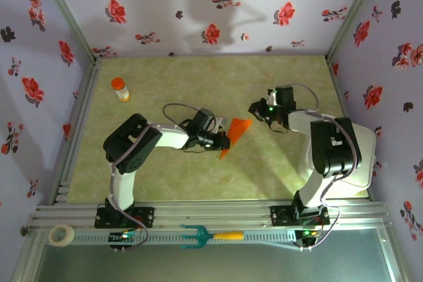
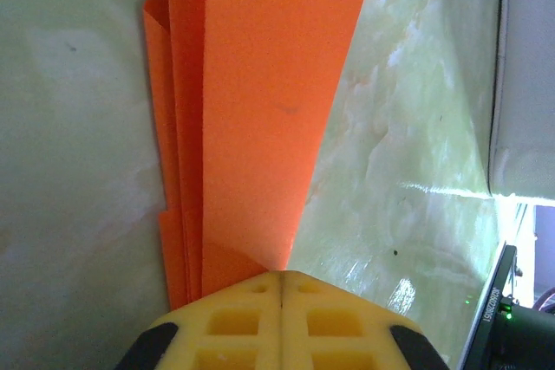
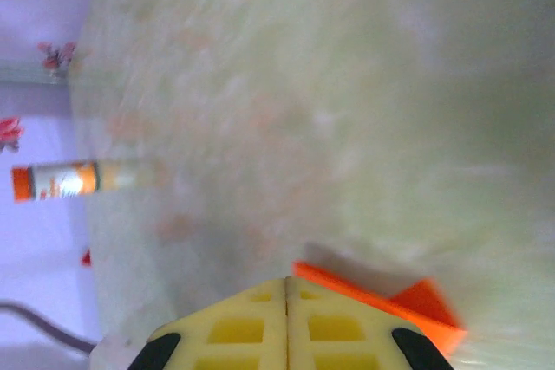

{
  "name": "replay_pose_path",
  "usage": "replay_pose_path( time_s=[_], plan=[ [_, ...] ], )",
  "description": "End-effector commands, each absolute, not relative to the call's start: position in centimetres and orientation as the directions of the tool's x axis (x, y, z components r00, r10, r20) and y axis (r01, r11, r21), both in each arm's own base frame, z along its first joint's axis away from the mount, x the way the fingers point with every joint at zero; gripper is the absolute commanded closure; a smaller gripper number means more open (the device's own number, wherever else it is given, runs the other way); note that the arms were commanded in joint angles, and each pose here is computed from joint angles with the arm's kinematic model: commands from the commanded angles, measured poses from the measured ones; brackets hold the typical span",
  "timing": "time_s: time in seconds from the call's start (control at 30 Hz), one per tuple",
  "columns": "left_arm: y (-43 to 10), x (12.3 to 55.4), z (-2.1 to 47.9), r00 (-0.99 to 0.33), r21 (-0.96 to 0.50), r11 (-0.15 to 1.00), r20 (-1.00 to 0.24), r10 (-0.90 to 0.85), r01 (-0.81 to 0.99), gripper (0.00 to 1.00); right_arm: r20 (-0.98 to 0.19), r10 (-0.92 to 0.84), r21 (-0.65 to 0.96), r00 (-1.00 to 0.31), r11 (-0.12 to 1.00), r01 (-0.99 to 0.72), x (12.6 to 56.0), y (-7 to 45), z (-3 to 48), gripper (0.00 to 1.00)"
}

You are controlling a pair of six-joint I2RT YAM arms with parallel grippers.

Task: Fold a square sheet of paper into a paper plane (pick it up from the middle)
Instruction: Fold the wing for the fifth time at the center of the table.

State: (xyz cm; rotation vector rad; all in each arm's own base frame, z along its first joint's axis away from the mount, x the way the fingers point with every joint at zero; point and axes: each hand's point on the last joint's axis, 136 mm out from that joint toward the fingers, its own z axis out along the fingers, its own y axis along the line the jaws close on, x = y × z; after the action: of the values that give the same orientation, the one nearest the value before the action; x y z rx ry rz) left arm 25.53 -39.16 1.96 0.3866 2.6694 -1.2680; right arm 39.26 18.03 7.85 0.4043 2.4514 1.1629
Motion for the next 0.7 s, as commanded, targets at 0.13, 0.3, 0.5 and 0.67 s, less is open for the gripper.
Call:
replay_pose_path(
  time_s=[0.13,0.3,0.5,0.67],
  plan=[
    [-35.3,22.2,-3.8,-0.983,-0.639,0.749,-0.06,0.175,0.173,1.0,-0.125,0.39,0.737,-0.912,0.653,0.178,35.7,18.9,2.6,0.95],
    [-35.3,22.1,-3.9,-0.984,-0.642,0.748,-0.057,0.17,0.167,1.0,-0.103,0.435,0.729,-0.895,0.645,0.23,37.1,16.5,1.0,0.96],
    [-35.4,22.2,-3.7,-0.985,-0.65,0.742,-0.063,0.16,0.162,1.0,-0.123,0.488,0.706,-0.864,0.655,0.27,39.5,14.0,0.9,0.96],
    [-35.2,22.0,-3.7,-0.987,-0.657,0.738,-0.062,0.149,0.153,1.0,-0.146,0.507,0.73,-0.849,0.635,0.254,40.6,13.5,1.8,0.95]
  ],
)
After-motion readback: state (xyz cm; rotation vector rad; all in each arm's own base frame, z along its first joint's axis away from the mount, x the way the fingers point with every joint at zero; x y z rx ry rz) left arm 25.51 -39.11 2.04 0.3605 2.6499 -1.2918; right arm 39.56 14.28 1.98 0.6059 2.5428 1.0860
